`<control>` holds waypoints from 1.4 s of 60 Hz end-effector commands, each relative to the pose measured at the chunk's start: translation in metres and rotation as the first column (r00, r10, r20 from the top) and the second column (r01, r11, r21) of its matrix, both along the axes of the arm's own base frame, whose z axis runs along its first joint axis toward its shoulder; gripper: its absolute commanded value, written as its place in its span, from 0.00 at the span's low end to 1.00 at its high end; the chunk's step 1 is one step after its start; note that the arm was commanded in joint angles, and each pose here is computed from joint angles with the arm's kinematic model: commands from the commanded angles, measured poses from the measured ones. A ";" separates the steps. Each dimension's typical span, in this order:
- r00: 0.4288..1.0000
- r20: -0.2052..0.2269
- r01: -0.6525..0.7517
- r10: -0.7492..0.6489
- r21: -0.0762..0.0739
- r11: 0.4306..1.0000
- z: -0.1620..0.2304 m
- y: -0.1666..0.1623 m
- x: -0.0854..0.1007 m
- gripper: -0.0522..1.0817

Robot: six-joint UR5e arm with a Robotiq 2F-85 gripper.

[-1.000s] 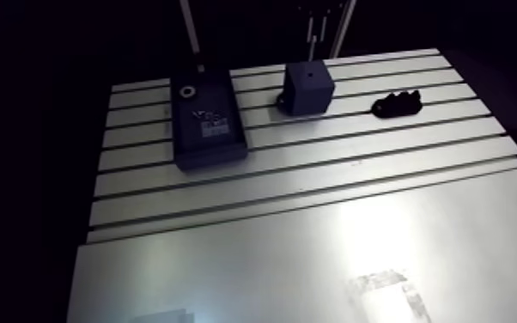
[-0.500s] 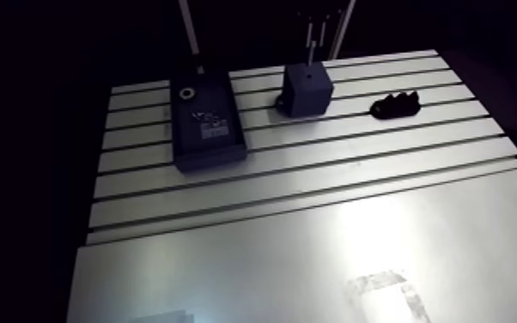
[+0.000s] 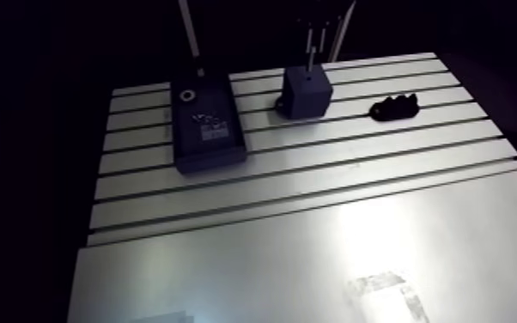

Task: Pick up the M10 bolt and insert it into the hole until fully seated.

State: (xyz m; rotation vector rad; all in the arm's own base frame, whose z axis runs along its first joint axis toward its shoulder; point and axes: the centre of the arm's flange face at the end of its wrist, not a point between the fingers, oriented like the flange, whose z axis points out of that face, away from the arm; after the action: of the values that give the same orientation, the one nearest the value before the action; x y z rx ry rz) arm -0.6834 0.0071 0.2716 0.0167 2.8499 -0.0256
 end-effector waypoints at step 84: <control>1.000 0.014 0.005 -0.005 -0.005 1.000 -0.010 0.004 0.006 1.00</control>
State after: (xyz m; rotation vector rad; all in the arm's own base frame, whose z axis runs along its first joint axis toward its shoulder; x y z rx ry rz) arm -0.6772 0.0109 0.2621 0.0233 2.8350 -0.0327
